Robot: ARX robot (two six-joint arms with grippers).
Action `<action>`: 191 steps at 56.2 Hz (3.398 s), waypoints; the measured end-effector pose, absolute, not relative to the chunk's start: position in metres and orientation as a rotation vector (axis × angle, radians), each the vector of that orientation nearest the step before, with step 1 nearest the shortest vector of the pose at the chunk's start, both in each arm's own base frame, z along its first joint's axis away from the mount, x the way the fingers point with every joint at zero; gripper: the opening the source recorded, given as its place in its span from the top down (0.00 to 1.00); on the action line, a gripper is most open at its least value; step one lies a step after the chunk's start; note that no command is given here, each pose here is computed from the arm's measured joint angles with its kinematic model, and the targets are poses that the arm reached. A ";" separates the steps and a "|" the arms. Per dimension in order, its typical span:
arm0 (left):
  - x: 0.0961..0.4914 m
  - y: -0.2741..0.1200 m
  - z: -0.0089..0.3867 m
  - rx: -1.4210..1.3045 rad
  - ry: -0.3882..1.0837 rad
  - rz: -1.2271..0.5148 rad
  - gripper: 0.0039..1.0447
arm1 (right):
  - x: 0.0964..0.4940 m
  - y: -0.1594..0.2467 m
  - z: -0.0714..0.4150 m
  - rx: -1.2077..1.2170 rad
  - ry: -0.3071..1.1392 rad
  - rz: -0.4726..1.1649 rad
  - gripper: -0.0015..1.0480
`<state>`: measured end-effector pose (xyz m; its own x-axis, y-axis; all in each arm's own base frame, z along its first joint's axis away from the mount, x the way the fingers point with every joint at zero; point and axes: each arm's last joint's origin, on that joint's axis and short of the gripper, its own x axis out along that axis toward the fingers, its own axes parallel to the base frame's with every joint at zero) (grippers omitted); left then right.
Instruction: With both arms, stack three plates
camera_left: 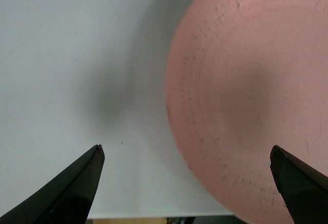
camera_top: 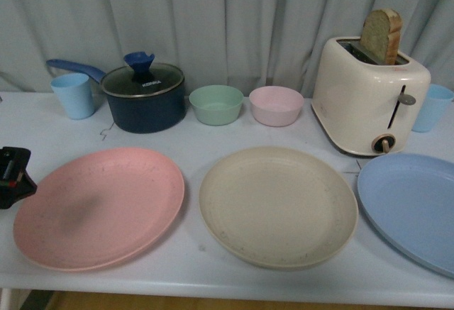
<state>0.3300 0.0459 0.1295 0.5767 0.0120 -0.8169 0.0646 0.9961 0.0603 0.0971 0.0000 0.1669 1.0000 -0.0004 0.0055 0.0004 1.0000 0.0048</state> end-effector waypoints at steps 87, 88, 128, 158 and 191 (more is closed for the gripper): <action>0.377 0.066 0.107 -0.026 1.027 -0.029 0.98 | 0.097 0.000 0.167 0.005 -0.006 -0.001 0.06; 0.377 0.066 0.109 -0.026 1.024 -0.028 0.98 | 0.097 0.000 0.167 0.005 -0.006 0.000 0.06; 0.352 0.008 0.227 -0.027 0.764 -0.124 0.98 | 0.097 0.000 0.167 0.005 -0.006 -0.001 0.06; 0.383 -0.114 0.155 -0.177 0.938 -0.210 0.98 | 0.097 0.000 0.167 0.005 -0.006 0.000 0.06; 0.399 -0.148 0.103 -0.213 1.072 -0.181 0.75 | 0.097 0.000 0.167 0.005 -0.006 -0.001 0.06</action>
<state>0.3991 -0.1478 0.1027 0.4672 -0.2492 -0.8483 0.0432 0.9647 -0.2596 0.0971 0.0000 0.1669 1.0000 -0.0008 0.0055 0.0007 1.0000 0.0048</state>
